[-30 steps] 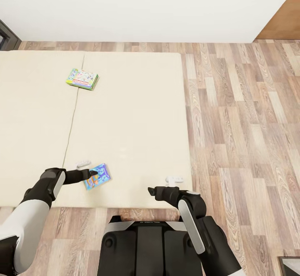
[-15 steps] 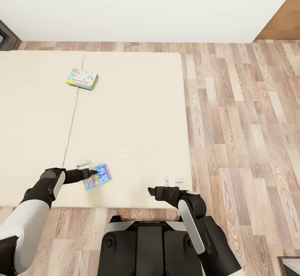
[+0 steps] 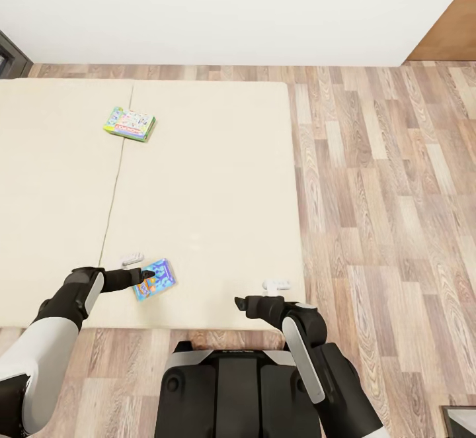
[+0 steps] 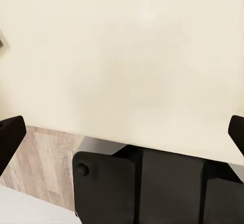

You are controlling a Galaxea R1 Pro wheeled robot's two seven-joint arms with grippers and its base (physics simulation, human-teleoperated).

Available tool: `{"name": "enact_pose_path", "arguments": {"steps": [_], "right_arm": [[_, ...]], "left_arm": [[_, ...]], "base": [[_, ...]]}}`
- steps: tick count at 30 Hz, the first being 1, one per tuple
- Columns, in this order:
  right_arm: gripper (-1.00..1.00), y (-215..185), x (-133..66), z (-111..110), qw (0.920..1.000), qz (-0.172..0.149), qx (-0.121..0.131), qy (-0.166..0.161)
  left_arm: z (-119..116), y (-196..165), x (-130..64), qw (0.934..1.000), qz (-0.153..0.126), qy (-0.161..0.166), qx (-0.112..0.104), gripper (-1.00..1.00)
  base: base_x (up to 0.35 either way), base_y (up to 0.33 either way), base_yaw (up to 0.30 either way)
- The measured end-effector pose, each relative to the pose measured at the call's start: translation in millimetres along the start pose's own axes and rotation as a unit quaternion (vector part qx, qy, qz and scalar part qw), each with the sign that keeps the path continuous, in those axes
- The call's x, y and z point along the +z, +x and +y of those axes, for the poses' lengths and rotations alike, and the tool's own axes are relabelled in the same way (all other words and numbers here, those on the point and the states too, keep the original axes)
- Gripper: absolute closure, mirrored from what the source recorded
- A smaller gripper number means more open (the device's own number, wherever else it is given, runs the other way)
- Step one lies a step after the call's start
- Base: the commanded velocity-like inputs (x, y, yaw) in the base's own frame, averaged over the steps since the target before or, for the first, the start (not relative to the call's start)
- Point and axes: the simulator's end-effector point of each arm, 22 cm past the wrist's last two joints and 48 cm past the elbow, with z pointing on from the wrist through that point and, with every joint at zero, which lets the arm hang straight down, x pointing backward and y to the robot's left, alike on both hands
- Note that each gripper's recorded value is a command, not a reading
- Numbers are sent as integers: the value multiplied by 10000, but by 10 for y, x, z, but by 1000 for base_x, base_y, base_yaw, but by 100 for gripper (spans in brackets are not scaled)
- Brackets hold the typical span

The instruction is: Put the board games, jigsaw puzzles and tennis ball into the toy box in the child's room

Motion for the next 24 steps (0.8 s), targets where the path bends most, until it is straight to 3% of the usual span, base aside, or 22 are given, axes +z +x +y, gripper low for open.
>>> {"name": "enact_pose_path", "arguments": {"steps": [19, 24], "right_arm": [[-100, 28, 14, 5, 10000, 22, 11, -21], [-100, 28, 13, 5, 10000, 22, 13, -22]], "left_arm": [[23, 110, 73, 10000, 10, 73, -59, -100], [152, 174, 51, 9999, 83, 81, -97, -100]], "base": [[3, -2, 0], [89, -123, 0]]}}
